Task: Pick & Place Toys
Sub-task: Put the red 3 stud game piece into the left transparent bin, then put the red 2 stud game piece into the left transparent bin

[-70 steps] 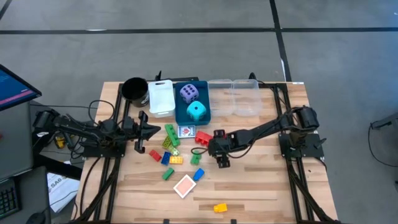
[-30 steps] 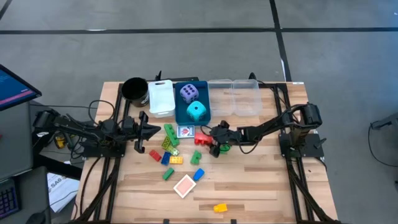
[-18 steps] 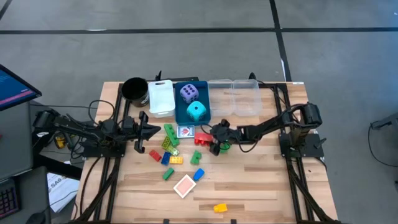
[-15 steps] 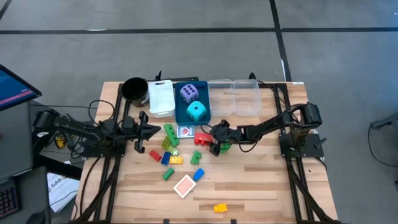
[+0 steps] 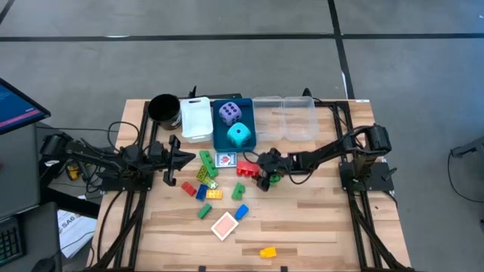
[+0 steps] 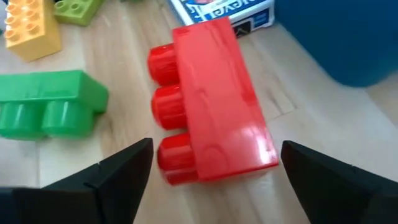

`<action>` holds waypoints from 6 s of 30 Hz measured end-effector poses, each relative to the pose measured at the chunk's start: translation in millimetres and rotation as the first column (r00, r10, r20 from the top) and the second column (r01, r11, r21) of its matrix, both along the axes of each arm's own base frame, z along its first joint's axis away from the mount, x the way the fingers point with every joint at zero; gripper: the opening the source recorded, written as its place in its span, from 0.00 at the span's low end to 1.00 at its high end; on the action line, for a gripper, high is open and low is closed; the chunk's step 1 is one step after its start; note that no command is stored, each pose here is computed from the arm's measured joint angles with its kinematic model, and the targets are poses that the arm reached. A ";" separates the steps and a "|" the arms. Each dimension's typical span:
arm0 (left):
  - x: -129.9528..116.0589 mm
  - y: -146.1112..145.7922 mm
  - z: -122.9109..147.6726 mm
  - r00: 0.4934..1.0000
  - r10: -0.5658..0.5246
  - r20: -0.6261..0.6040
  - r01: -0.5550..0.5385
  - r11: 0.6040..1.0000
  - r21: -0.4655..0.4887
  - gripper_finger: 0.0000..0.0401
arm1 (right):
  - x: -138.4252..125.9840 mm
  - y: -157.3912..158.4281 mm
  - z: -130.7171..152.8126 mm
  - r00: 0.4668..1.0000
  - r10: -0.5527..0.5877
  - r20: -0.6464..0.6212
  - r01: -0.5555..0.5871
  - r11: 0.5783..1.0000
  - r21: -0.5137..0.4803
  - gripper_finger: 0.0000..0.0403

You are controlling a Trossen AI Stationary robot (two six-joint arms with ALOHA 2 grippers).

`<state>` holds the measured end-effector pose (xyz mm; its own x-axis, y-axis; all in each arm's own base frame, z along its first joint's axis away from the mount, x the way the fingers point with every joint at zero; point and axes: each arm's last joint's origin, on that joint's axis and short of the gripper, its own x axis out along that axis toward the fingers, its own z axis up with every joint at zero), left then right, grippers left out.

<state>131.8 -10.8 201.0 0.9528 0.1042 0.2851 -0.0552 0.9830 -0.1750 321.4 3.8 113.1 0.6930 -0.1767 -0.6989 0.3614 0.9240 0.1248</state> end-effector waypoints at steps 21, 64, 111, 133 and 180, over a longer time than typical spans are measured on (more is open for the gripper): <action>0.0 0.0 0.0 1.000 0.000 0.000 0.000 1.000 0.000 0.01 | -3.4 -2.4 -3.0 0.998 0.018 -0.058 -0.021 0.999 -0.047 0.86; 0.0 0.0 0.1 1.000 0.000 0.000 0.000 1.000 0.000 0.01 | -0.8 -2.3 -0.8 0.996 0.081 -0.042 -0.085 0.991 -0.100 0.69; -0.2 1.7 -0.1 0.998 0.057 -0.003 -0.057 0.998 -0.013 0.01 | -84.2 -96.4 119.5 0.840 -0.534 0.097 0.536 0.786 -0.308 0.68; 1.6 1.3 -6.8 0.996 0.050 -0.074 -0.051 0.999 -0.001 0.01 | -51.7 -173.6 76.7 0.906 -0.424 0.013 0.418 0.888 -0.190 0.69; -2.4 2.1 6.2 0.995 0.081 0.058 -0.084 0.995 0.052 0.01 | -65.4 49.0 73.4 0.890 -0.454 -0.054 0.426 0.867 -0.260 0.85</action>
